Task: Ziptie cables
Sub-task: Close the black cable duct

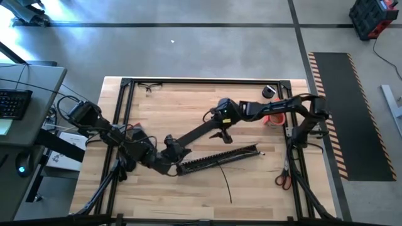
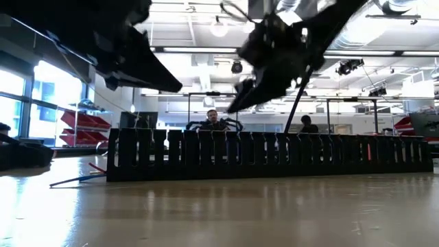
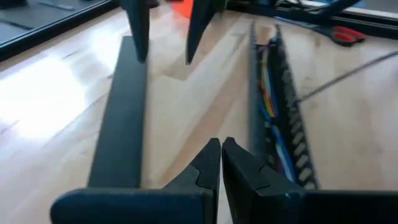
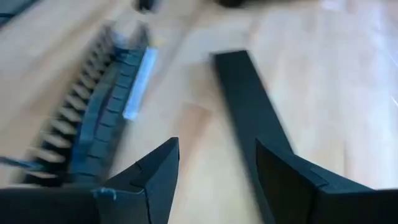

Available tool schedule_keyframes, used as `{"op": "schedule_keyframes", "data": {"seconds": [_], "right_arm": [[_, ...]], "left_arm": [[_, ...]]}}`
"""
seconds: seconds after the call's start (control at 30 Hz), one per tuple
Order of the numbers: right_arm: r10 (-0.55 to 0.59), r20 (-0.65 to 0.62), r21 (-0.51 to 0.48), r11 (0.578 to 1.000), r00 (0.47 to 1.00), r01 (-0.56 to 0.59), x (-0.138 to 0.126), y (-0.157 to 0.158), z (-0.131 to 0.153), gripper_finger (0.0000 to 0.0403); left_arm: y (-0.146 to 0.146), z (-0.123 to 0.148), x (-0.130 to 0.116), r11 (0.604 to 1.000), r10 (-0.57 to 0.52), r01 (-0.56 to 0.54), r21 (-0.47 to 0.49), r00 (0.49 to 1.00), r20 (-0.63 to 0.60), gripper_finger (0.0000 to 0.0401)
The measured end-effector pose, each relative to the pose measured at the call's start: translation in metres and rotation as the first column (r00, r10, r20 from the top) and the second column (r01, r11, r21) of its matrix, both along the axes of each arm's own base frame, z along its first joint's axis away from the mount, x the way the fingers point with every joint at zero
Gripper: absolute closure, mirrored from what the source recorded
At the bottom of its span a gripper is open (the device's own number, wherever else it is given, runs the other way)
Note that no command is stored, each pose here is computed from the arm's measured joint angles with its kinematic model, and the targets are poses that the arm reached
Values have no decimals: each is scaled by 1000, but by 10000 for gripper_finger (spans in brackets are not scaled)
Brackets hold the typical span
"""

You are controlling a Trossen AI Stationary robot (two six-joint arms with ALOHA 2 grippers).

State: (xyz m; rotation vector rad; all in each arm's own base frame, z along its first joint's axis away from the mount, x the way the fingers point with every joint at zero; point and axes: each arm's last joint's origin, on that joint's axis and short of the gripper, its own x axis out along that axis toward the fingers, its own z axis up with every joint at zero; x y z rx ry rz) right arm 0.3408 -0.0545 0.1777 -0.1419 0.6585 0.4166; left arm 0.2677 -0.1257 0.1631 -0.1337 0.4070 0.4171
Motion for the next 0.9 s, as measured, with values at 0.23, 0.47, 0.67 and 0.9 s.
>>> {"op": "schedule_keyframes", "data": {"seconds": [0.23,0.47,0.67,0.9], "right_arm": [[-35,126,-41,998,991,40,4,-18,-24,211],[-44,139,-35,998,989,49,37,-25,-53,209],[-101,11,-23,995,995,101,67,-40,-73,175],[-86,-77,-44,996,993,83,60,-51,-77,158]], "left_arm": [[24,-1,9,997,78,-78,28,997,-25,400],[52,-2,18,989,141,-138,56,988,-58,400],[78,-9,20,988,149,-152,-7,977,-150,400],[93,-30,8,988,119,-137,-75,970,-214,400]]}}
